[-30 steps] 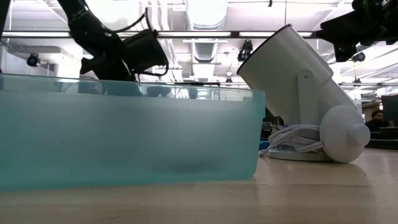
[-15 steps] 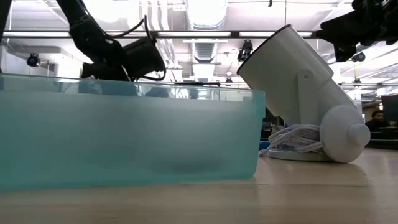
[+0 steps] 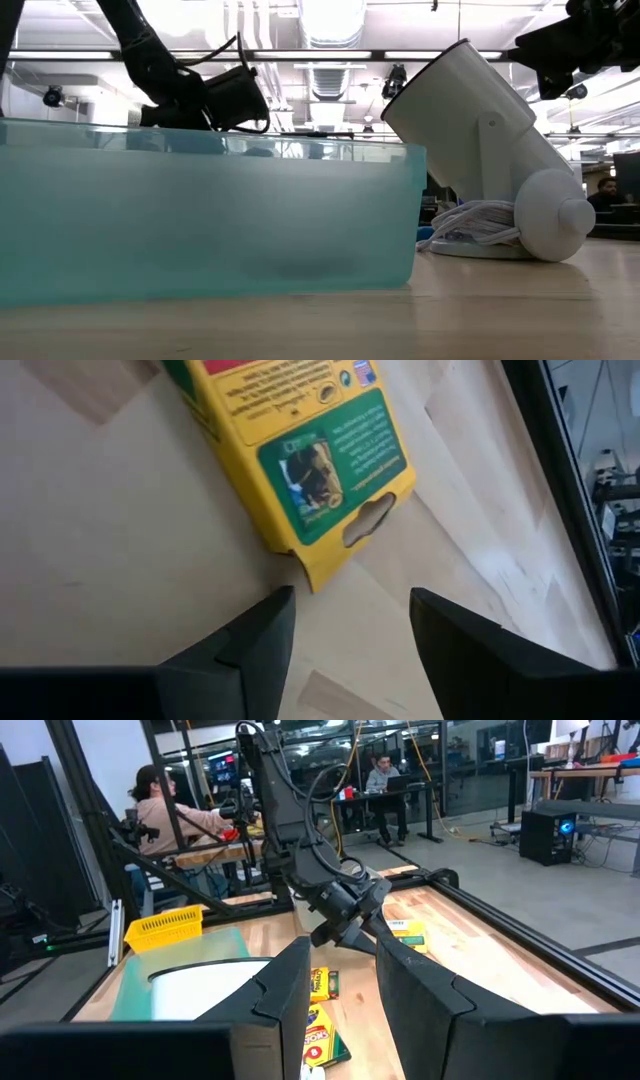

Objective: Pick & Place School Supplies
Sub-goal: Put the yellow crayon box into the gray bin

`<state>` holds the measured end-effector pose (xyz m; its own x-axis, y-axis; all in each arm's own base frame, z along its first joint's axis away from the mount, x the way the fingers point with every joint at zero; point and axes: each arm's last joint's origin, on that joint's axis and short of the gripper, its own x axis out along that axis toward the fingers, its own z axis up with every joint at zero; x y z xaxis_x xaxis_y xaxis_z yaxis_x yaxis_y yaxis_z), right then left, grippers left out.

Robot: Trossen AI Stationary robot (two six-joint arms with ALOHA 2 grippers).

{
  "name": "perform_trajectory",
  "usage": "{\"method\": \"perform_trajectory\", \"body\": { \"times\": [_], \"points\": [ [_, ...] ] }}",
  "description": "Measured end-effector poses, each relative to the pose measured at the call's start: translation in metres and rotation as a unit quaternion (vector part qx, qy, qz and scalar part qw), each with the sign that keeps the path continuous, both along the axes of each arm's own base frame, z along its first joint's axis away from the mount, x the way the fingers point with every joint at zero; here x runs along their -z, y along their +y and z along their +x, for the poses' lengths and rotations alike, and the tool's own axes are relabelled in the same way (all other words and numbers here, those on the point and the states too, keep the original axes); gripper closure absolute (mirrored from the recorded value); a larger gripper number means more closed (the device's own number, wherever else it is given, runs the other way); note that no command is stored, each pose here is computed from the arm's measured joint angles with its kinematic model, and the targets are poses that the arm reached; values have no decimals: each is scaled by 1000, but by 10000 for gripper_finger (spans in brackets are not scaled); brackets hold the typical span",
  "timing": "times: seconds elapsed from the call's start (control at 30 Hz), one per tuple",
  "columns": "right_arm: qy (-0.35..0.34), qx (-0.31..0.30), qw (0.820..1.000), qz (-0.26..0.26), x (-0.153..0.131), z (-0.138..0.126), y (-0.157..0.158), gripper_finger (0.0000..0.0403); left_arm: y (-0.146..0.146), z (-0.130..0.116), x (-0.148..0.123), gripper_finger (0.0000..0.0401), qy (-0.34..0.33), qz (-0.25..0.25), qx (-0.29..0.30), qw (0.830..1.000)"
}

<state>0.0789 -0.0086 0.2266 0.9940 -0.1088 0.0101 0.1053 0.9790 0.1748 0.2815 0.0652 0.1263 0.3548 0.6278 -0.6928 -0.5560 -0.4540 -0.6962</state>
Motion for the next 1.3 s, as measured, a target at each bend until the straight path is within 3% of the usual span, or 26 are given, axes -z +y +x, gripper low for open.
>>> {"method": "perform_trajectory", "body": {
  "times": [0.43, 1.3],
  "points": [
    [0, 0, 1000, 0, 0, 0, 0, 289, 14, 9, 1, 195, 23, -3, 5, 1000],
    [0, 0, 1000, 0, 0, 0, 0, 289, 12, 8, -1, 213, 58, -19, -14, 998]
  ]
}}
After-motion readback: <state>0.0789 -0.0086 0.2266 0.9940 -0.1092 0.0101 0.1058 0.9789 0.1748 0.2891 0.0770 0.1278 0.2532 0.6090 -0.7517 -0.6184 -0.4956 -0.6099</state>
